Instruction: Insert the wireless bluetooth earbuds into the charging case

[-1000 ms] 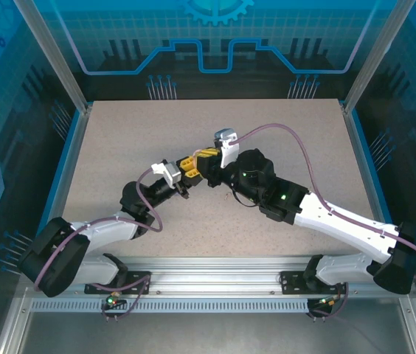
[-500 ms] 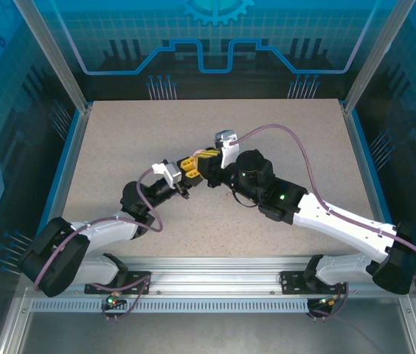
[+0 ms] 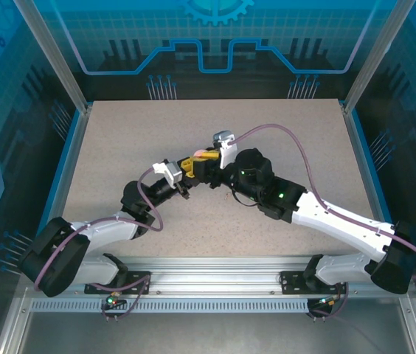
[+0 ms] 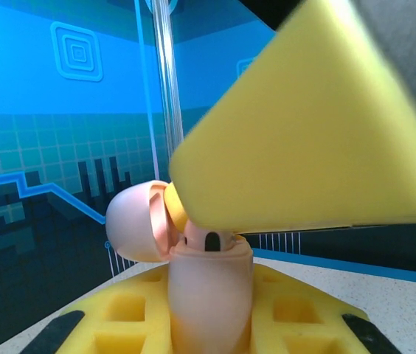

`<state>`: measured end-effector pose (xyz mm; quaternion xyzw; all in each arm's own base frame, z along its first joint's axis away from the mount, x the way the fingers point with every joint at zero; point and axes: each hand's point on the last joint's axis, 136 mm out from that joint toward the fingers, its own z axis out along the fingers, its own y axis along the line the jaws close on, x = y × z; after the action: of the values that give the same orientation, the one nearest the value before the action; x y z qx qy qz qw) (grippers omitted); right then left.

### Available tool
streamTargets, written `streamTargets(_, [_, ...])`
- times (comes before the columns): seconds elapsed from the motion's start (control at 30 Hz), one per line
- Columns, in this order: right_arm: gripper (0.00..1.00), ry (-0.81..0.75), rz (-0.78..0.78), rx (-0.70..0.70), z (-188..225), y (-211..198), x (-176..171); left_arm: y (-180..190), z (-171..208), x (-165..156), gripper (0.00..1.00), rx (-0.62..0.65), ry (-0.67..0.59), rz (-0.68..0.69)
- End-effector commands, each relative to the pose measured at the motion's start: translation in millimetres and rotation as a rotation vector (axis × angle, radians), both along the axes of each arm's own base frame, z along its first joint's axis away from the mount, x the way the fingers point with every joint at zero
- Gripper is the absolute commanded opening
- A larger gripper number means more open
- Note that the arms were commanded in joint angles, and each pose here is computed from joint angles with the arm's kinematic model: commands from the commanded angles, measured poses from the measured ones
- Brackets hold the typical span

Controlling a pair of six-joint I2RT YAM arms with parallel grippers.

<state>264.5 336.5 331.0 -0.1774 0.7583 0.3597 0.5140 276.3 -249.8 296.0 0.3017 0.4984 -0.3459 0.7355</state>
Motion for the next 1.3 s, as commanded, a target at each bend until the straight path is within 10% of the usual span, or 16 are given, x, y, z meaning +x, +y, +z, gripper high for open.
streamTargets(0.0, [0.53,0.005,-0.024,-0.011,14.2,-6.4,4.5,0.9,24.1,-4.2,0.00,-0.055,-0.065,-0.006])
streamTargets(0.43, [0.69,0.001,-0.200,0.048,82.9,-64.8,17.0,5.3,15.3,-0.9,0.00,-0.055,-0.038,0.026])
streamTargets(1.27, [0.71,0.689,-0.651,-0.199,-165.0,-115.1,63.1,24.2,14.5,-6.3,0.00,-0.126,0.024,0.075])
